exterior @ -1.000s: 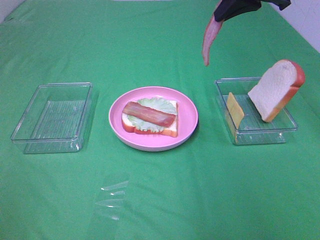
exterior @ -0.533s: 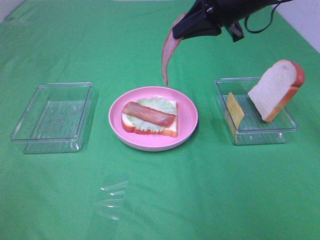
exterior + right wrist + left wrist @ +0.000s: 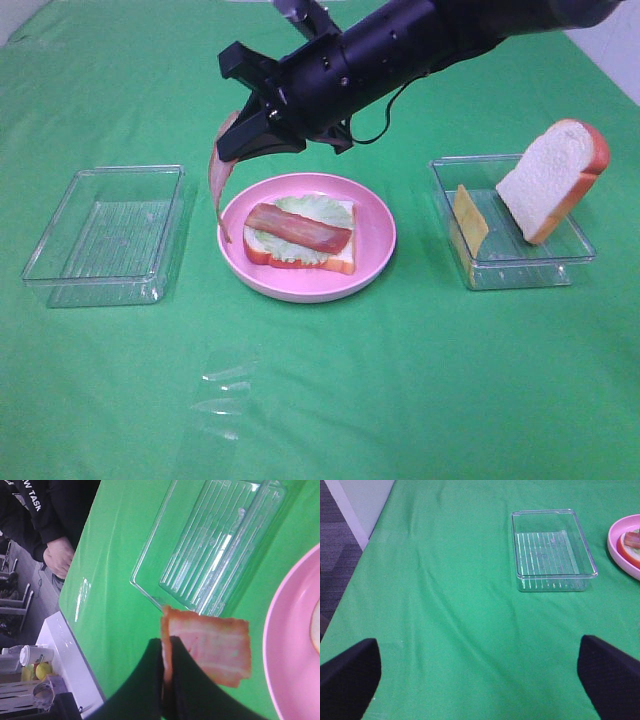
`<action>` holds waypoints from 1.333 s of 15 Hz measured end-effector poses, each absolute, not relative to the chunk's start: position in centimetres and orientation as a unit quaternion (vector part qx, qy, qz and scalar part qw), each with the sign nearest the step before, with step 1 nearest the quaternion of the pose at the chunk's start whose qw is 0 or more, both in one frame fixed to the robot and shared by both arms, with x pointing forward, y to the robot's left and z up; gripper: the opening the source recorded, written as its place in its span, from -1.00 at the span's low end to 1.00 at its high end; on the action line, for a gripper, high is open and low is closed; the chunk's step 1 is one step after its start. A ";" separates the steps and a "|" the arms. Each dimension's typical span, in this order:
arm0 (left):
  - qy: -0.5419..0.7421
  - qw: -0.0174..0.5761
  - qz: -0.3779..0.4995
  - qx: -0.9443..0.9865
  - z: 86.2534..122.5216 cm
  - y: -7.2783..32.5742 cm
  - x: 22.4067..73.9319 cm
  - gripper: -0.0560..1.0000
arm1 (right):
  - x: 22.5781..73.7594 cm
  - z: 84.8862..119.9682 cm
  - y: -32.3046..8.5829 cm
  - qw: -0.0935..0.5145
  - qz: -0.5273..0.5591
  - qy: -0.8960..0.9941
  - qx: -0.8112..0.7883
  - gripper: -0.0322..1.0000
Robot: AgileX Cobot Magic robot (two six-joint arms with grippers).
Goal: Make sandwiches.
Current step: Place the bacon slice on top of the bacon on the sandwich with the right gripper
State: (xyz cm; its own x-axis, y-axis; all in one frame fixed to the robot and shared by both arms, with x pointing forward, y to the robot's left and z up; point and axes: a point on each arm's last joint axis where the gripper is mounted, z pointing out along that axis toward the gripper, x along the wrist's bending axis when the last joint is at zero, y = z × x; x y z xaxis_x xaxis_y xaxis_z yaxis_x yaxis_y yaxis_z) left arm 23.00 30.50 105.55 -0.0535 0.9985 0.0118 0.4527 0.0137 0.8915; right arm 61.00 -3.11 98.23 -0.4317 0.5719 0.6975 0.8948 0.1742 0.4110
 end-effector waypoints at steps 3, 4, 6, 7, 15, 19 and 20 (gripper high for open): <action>0.616 0.356 0.383 0.589 105.5 30.5 23.0 0.98 | 62.6 96.0 -1.9 0.192 -0.405 -0.746 -0.493 -0.90; 0.616 0.356 0.383 0.589 105.5 30.5 23.0 0.98 | 62.9 95.7 -1.9 0.180 -0.402 -0.750 -0.493 -0.90; 0.616 0.356 0.383 0.589 105.5 30.5 23.0 0.98 | 63.1 95.2 -2.1 0.156 -0.391 -0.765 -0.487 -0.90; 0.616 0.356 0.383 0.589 105.5 30.5 23.0 0.98 | 63.2 94.8 -2.3 0.142 -0.380 -0.777 -0.482 -0.90; 0.616 0.356 0.383 0.589 105.5 30.5 23.0 0.98 | 64.3 93.4 -4.8 0.030 -0.289 -0.824 -0.486 -0.90; 0.617 0.356 0.383 0.588 105.5 30.5 23.0 0.98 | 64.5 93.3 -5.1 0.013 -0.281 -0.824 -0.492 -0.90; 0.617 0.356 0.383 0.588 105.5 30.5 23.0 0.98 | 64.5 93.2 -5.2 0.007 -0.276 -0.827 -0.490 -0.90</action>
